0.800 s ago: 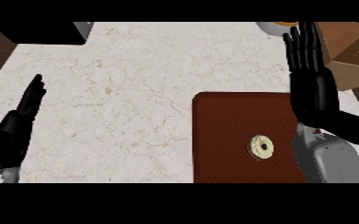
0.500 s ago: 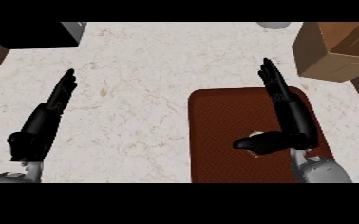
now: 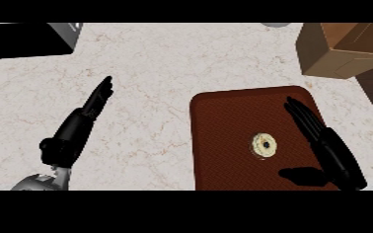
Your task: Pick the cupcake from the tray and place it in the cardboard box
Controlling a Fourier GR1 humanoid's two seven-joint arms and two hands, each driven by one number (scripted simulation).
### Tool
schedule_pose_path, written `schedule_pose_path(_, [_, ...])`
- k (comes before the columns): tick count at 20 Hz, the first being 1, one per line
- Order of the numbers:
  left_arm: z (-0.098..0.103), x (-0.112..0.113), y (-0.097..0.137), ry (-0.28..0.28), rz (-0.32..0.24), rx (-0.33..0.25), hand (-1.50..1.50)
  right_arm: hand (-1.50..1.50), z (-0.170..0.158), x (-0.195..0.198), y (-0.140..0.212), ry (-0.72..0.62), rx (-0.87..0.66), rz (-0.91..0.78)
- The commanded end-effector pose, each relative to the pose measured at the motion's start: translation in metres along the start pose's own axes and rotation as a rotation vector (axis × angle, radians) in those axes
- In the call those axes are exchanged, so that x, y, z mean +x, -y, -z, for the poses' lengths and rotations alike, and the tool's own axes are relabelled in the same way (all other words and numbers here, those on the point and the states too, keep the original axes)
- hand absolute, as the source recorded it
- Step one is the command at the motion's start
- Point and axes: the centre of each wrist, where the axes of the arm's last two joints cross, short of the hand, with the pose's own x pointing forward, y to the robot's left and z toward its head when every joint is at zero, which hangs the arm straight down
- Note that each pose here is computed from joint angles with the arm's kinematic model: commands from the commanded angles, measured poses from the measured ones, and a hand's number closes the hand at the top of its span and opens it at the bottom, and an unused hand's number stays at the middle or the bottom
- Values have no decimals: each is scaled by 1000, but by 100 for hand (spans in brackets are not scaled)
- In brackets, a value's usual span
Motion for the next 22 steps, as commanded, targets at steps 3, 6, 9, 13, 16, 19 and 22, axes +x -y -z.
schedule_pose_path(3, [9,-5,23,-9,-33,-68,0,-150,-55,21,20,91,28,-283])
schedule_pose_path(6, [28,0,7,-7,-16,-59,0,-150,-55,48,62,10,97,-353])
schedule_pose_path(9, [37,10,3,24,-16,-51,0,-150,-66,86,65,-33,211,-301])
schedule_pose_path(13, [38,4,28,9,-19,-82,0,-150,-69,96,66,-135,334,-272])
schedule_pose_path(16, [44,7,24,33,-12,-105,0,-150,-62,124,75,-160,355,-259])
schedule_pose_path(19, [32,8,36,22,-25,-112,0,-150,-64,134,65,-200,343,-227])
schedule_pose_path(22, [46,5,16,31,-32,-104,0,-150,-32,121,59,-217,327,-206])
